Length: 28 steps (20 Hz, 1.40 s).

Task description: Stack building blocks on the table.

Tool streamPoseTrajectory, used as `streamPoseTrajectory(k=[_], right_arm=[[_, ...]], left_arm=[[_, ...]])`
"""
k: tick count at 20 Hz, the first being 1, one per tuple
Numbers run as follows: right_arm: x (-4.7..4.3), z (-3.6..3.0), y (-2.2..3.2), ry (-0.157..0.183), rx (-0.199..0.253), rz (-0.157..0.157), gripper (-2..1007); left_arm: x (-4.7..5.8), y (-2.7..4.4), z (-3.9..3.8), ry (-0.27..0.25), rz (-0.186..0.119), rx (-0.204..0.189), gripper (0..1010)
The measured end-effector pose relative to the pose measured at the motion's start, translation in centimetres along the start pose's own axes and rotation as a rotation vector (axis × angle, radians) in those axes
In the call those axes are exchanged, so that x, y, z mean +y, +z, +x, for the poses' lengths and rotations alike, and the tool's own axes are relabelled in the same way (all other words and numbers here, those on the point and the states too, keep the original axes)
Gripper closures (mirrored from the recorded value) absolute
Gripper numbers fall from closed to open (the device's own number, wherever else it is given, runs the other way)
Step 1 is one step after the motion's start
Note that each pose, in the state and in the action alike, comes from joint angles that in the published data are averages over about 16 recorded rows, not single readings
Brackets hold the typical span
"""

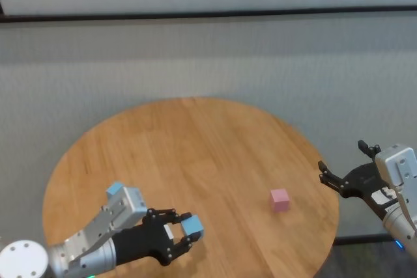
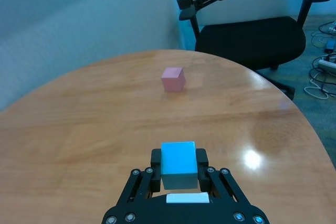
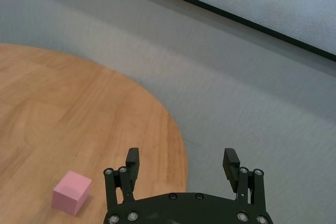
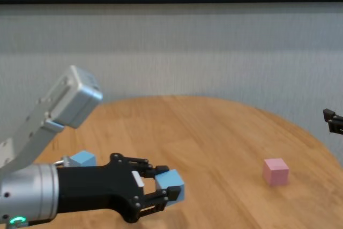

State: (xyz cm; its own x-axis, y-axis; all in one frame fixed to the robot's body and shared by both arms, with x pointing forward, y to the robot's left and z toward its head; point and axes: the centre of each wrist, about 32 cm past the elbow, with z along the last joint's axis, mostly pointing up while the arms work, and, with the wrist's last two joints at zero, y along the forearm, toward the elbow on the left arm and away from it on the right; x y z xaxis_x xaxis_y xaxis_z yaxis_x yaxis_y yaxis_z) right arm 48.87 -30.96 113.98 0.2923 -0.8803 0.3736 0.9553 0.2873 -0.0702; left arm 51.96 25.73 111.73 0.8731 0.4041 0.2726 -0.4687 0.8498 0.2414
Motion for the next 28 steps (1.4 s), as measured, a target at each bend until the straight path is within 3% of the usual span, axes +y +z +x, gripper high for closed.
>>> streamPoseTrajectory(k=[13,28], right_arm=[[0.0,0.0,0.0,0.0,0.0,0.0,0],[0.0,0.0,0.0,0.0,0.0,0.0,0]], left_arm=[[-2.5,-0.04,0.3,-0.018,0.012,0.0,604],[-3.6,-0.28,0.66,-0.018,0.022,0.006,604]])
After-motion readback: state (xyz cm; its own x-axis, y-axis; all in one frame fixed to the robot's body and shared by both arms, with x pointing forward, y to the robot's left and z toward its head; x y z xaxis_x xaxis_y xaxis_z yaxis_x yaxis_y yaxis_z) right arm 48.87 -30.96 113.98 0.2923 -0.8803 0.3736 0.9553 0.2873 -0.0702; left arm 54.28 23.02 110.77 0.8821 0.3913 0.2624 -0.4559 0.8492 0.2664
